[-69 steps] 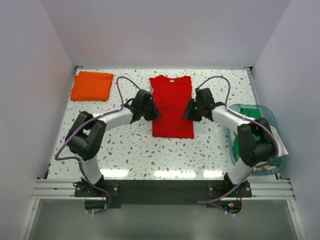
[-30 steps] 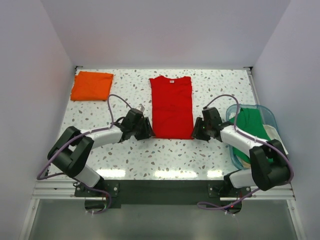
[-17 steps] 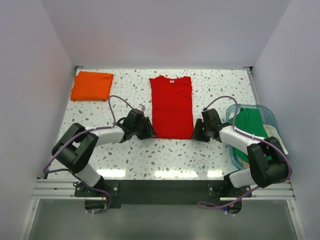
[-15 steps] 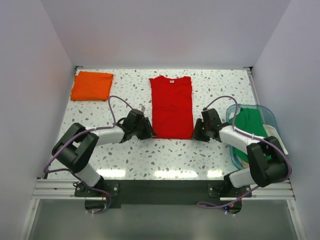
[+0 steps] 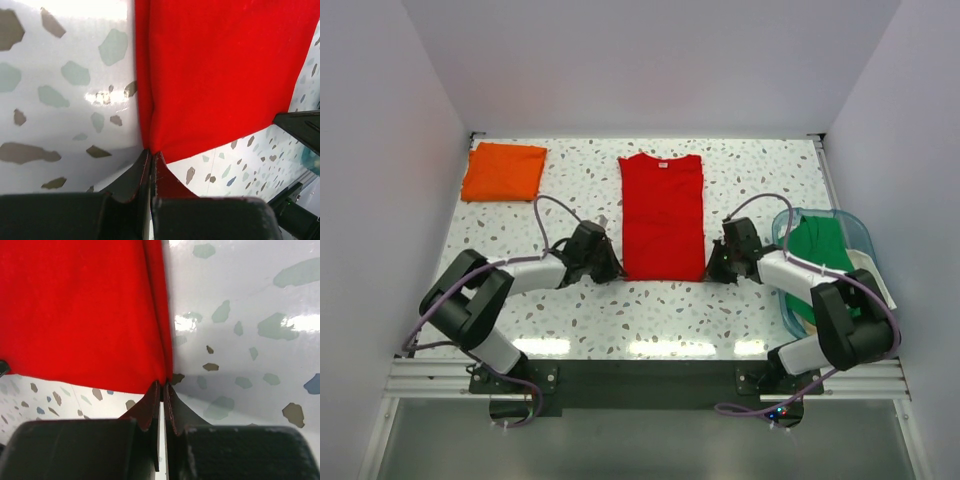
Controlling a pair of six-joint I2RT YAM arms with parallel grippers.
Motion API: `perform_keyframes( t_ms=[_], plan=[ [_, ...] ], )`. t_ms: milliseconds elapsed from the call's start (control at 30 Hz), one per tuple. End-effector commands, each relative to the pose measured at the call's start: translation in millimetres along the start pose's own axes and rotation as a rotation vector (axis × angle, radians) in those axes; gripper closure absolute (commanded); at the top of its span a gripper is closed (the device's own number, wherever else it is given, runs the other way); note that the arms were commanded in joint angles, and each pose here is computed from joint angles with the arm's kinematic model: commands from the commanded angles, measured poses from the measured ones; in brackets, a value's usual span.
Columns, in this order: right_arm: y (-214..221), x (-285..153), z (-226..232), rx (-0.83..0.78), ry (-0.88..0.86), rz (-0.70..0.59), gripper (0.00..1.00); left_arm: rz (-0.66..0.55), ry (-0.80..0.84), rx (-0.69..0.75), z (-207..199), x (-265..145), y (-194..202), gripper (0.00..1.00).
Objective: Fold and stack the t-shirts
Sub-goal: Fold the tshirt
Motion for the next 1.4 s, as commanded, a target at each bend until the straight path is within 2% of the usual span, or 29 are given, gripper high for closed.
perform_keyframes(
  t_ms=[0,233,433,700,733,767,800,833,900,967,1100,1200,1233,1267,1367],
  plan=[
    [9,-11,6,-0.028,-0.051,0.029,1.0,-0.015,-0.028,-0.001,5,-18,4,1.0],
    [47,-37,9,-0.023,-0.153,0.079,1.0,0.03,-0.074,-0.007,35,-44,32,1.0],
    [98,-51,2,0.014,-0.212,0.162,1.0,0.07,-0.063,-0.006,48,-61,64,1.0],
    [117,-67,0,0.037,-0.236,0.164,1.0,0.134,-0.06,-0.01,66,-69,97,1.0],
    [114,-69,1,0.032,-0.235,0.155,0.87,0.14,-0.061,-0.005,66,-69,98,0.98],
    [110,-70,2,0.03,-0.23,0.143,0.8,0.144,-0.058,0.001,65,-70,98,0.92],
    [105,-71,0,0.016,-0.211,0.121,0.67,0.143,-0.059,0.007,62,-72,96,0.78],
    [91,-77,5,0.0,-0.215,0.08,0.62,0.133,-0.059,0.023,60,-74,93,0.73],
    [71,-84,11,-0.035,-0.206,0.013,0.55,0.104,-0.051,0.045,48,-81,83,0.6],
    [32,-99,23,-0.064,-0.194,-0.103,0.53,0.06,-0.035,0.075,36,-88,72,0.55],
    [-46,-109,58,-0.132,-0.252,-0.321,0.51,-0.041,-0.026,0.131,4,-101,42,0.52],
    [-96,-91,85,-0.204,-0.289,-0.382,0.54,-0.084,-0.015,0.15,-11,-99,25,0.52],
    [-122,-97,103,-0.239,-0.328,-0.426,0.56,-0.088,-0.011,0.159,-14,-97,22,0.53],
    [-126,-63,104,-0.244,-0.313,-0.351,0.58,-0.09,-0.016,0.161,-19,-93,18,0.54],
    [-175,-47,133,-0.31,-0.352,-0.379,0.62,-0.098,-0.022,0.156,-23,-83,11,0.58]
  ],
)
Point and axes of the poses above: each gripper's point midway between its finger pads, its own x axis out along the fingers, its own z axis along the line the jaws close on, y = z × x, the point moved 2 cm from there along -x, back along the fingers, and after that the axes turned 9 degrees about -x, right-handed, at the moved point
